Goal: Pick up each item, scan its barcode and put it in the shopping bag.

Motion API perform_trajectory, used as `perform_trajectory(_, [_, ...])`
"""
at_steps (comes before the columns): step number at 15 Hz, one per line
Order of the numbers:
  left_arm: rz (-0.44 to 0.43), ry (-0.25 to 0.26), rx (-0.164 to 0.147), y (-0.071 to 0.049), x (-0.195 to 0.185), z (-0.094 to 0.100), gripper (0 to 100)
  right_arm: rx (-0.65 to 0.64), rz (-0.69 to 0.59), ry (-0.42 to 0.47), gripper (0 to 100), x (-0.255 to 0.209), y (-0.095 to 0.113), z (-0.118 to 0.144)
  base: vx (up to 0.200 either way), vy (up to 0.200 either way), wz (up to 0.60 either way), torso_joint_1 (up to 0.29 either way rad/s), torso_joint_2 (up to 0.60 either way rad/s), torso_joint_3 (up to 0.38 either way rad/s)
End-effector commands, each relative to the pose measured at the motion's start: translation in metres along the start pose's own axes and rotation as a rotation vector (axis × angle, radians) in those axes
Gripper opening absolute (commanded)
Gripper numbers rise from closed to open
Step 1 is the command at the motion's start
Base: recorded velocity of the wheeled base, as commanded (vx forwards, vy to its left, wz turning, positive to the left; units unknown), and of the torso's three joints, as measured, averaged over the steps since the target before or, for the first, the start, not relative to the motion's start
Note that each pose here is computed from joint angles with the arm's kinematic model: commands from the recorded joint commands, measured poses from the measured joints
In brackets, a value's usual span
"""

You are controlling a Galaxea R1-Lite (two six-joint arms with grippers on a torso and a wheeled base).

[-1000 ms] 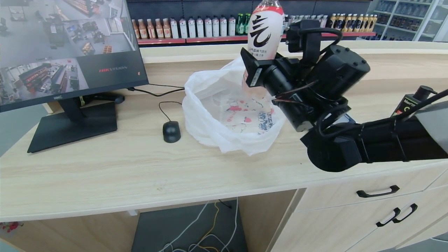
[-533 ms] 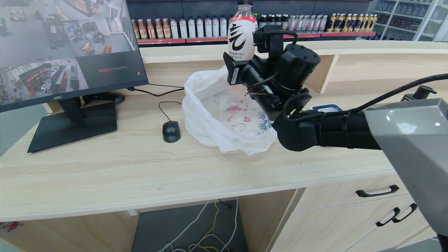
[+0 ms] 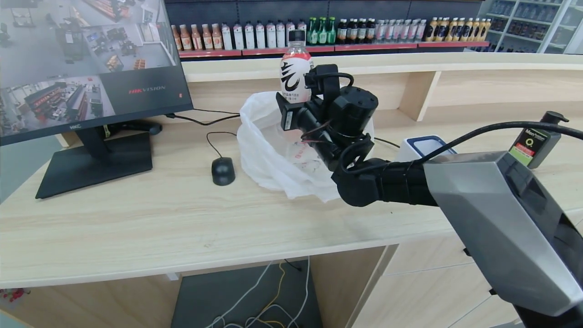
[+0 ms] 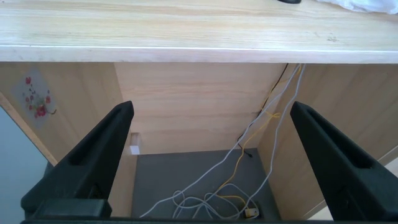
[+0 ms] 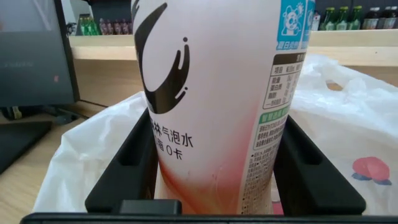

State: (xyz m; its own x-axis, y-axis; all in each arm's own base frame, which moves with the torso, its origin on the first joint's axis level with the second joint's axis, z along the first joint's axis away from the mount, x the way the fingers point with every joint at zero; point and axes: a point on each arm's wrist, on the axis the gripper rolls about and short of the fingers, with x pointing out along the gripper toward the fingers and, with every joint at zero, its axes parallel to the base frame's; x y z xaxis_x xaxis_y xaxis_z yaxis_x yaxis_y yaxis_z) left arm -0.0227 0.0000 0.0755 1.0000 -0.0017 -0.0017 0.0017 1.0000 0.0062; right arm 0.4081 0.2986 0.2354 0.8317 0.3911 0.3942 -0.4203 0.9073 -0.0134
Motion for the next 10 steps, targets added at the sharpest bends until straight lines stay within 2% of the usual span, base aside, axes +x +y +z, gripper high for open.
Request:
perform_trajectory(1, [0.0, 0.0, 0.0, 0.0, 0.0, 0.0, 100, -0.004, 0.001, 0.018, 0, 0.0, 0.001, -0.011, 0.0, 0.0, 0.0, 0.0, 0.0, 0.0])
perform_trajectory(10, [0.0, 0.0, 0.001, 0.0, 0.0, 0.0, 100, 0.016, -0.005, 0.062, 0, -0.001, 0.004, -0.037, 0.0, 0.0, 0.0, 0.0, 0.0, 0.0])
